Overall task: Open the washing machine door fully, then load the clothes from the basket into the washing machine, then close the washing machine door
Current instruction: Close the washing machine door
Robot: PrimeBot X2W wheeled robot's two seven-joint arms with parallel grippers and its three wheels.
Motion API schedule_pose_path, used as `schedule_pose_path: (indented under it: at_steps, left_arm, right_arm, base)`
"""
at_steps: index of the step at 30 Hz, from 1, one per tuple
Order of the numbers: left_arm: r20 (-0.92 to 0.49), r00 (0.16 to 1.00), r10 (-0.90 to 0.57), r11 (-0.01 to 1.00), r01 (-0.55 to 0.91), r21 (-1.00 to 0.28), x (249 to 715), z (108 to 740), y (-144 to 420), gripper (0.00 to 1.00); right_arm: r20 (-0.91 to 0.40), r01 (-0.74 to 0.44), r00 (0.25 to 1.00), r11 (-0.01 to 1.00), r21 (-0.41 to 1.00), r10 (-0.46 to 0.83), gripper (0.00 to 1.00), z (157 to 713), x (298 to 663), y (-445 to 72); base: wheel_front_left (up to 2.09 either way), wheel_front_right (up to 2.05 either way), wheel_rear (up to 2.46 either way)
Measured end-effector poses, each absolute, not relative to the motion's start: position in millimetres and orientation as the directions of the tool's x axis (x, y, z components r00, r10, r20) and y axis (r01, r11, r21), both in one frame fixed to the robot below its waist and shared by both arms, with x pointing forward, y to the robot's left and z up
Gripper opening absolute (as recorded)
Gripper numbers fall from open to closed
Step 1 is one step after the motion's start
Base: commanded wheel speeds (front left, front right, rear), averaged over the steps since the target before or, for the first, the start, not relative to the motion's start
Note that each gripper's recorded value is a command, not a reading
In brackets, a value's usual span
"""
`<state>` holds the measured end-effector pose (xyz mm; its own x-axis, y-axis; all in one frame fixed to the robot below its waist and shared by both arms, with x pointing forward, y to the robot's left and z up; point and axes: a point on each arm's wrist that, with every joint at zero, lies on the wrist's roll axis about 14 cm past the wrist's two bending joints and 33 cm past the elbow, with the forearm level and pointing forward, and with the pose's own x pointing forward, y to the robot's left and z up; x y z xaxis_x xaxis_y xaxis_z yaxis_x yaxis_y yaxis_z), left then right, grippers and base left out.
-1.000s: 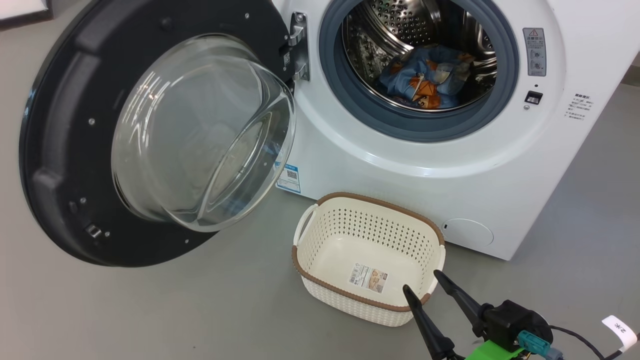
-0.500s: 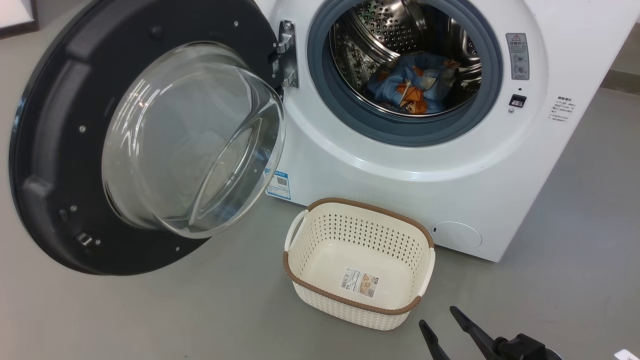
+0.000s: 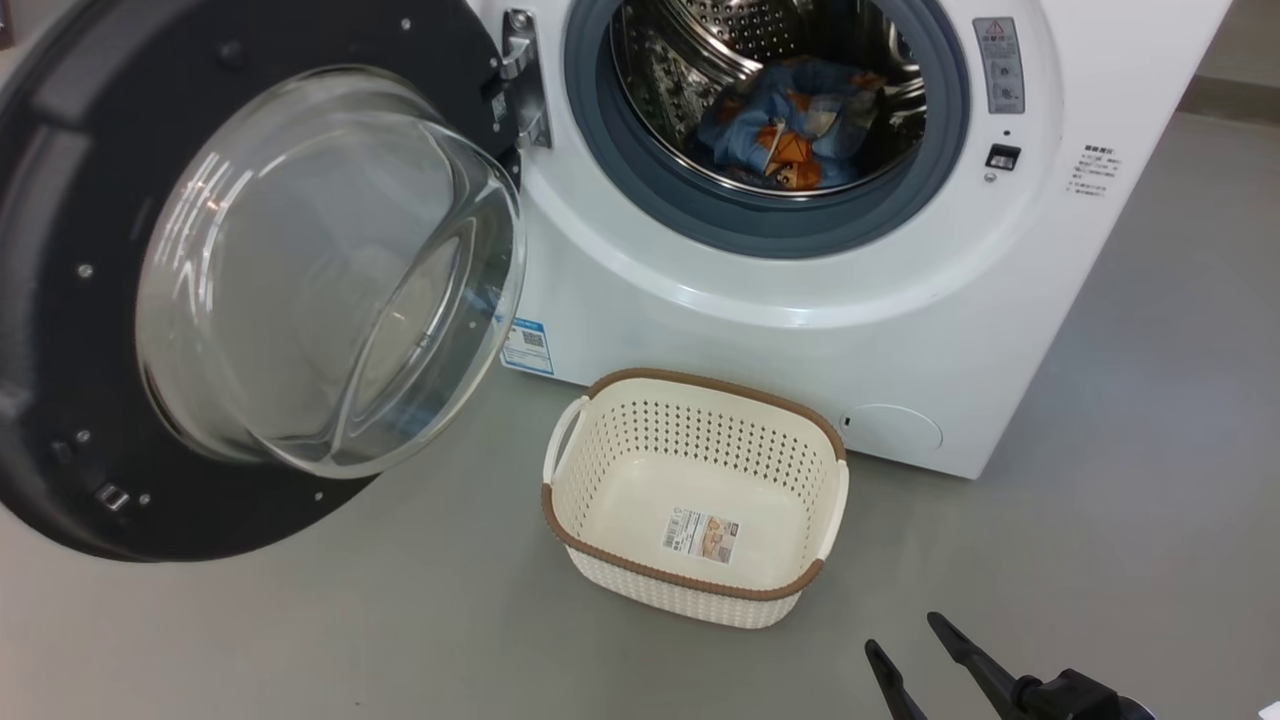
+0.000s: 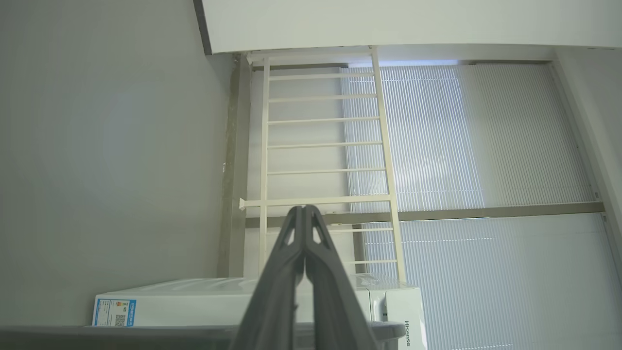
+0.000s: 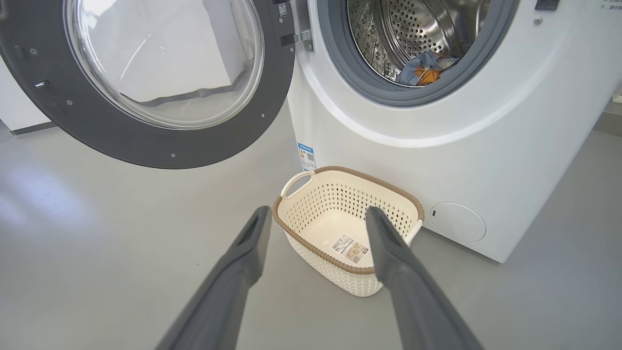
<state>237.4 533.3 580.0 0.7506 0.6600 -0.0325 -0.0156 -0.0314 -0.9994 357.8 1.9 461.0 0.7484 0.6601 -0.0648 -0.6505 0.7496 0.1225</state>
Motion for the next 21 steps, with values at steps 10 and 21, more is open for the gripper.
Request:
schedule_pose_path:
  at_steps: [10, 21]
  left_arm:
    - [-0.049, 0.795, 0.605, -0.038, -0.032, -0.999, 273, 571, 522, 0.0]
    - [-0.083, 0.856, 0.51, -0.065, -0.058, -0.996, 306, 556, 502, 0.0]
  right_arm:
    - [-0.099, -0.626, 0.763, 0.769, 0.127, 0.638, 1.0, 447, 369, -12]
    - [-0.111, -0.602, 0.78, 0.787, 0.137, 0.616, 1.0, 438, 384, -20]
  base:
    - [0.0, 0.0, 0.0]
    - [0.0, 0.0, 0.0]
